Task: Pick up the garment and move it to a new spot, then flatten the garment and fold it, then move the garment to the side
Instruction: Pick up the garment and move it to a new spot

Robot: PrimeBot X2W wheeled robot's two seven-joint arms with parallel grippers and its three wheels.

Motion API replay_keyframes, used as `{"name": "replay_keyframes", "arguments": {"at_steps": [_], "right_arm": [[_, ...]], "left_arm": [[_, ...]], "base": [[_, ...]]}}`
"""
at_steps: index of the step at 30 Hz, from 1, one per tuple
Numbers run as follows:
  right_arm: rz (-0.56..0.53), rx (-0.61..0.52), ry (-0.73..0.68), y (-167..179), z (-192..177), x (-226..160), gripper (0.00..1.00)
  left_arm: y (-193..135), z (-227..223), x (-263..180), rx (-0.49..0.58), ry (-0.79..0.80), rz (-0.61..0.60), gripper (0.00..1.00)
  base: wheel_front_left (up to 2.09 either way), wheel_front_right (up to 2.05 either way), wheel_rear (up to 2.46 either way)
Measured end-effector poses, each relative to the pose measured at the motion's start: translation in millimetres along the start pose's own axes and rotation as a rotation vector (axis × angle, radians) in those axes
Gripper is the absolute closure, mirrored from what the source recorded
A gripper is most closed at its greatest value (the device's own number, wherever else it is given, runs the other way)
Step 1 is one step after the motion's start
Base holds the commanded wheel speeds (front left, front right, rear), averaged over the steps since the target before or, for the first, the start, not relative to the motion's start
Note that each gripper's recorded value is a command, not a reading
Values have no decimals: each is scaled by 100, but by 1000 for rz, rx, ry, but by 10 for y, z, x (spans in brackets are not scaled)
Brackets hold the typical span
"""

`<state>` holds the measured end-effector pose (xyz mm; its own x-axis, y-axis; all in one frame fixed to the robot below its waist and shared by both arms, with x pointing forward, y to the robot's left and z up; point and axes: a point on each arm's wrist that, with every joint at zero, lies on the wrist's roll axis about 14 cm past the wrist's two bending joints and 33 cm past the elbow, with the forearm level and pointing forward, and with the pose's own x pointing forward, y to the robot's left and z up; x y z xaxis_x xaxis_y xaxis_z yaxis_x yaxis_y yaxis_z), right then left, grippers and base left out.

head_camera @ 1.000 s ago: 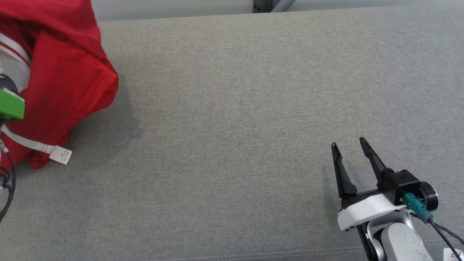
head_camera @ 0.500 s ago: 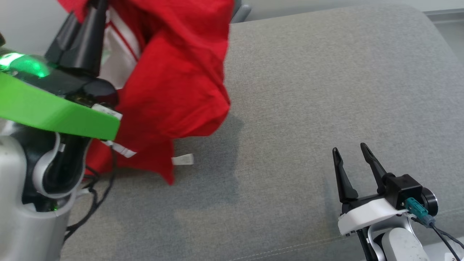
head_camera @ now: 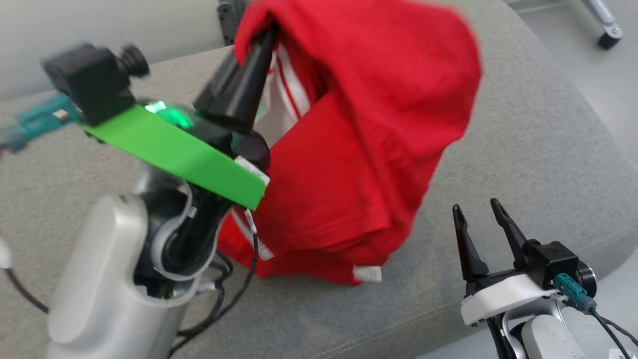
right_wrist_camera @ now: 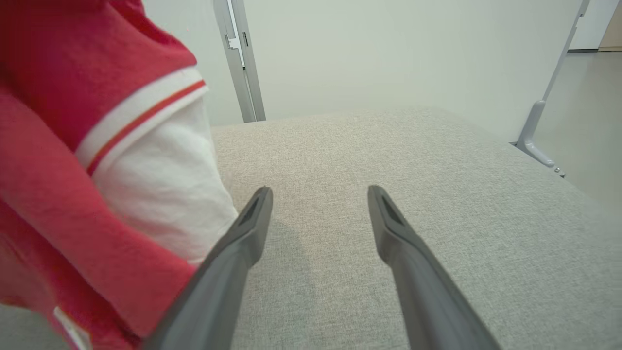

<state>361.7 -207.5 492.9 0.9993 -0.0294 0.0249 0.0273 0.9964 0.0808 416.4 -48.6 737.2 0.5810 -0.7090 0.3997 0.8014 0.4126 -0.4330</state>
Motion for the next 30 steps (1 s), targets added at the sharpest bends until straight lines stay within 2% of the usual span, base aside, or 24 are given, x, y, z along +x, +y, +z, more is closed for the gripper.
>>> {"name": "replay_keyframes", "arguments": {"at_steps": [4, 5, 6, 8, 10, 11, 16, 22, 23, 25, 26, 30], "right_arm": [[-41, 0, 11, -127, -24, -61, 0], [-53, -2, 16, -162, -36, -75, 0], [-66, -2, 19, -203, -46, -89, 0], [-76, -4, 32, -236, -82, -107, 0], [-78, -3, 55, -232, -150, -125, 0], [-82, -4, 59, -245, -160, -129, 0], [-77, -3, 69, -229, -193, -129, 0], [-63, -3, 59, -192, -167, -96, 0], [-61, -3, 57, -186, -162, -93, 0], [-57, -6, 51, -176, -145, -91, 0], [-55, -8, 49, -170, -136, -95, 0], [-54, -8, 30, -167, -81, -119, 0]], "left_arm": [[381, -632, -81, -145, 107, 105, 100], [501, -843, -138, -135, 154, 140, 100], [647, -1068, -228, -81, 216, 174, 100], [888, -1465, -415, -109, 289, 258, 100], [1040, -2007, -659, -125, 406, 312, 100], [1064, -2138, -719, -132, 434, 320, 100], [1176, -2545, -976, -133, 524, 368, 100], [1190, -2563, -968, -113, 505, 370, 100], [1192, -2547, -968, -112, 497, 372, 95], [1218, -2491, -961, -97, 476, 381, 39], [1227, -2466, -965, -82, 473, 382, 0], [1272, -2325, -987, 81, 485, 380, 0]], "base": [[0, 0, 0], [0, 0, 0], [0, 0, 0], [0, 0, 0], [0, 0, 0], [0, 0, 0], [0, 0, 0], [0, 0, 0], [0, 0, 0], [0, 0, 0], [0, 0, 0], [0, 0, 0]]}}
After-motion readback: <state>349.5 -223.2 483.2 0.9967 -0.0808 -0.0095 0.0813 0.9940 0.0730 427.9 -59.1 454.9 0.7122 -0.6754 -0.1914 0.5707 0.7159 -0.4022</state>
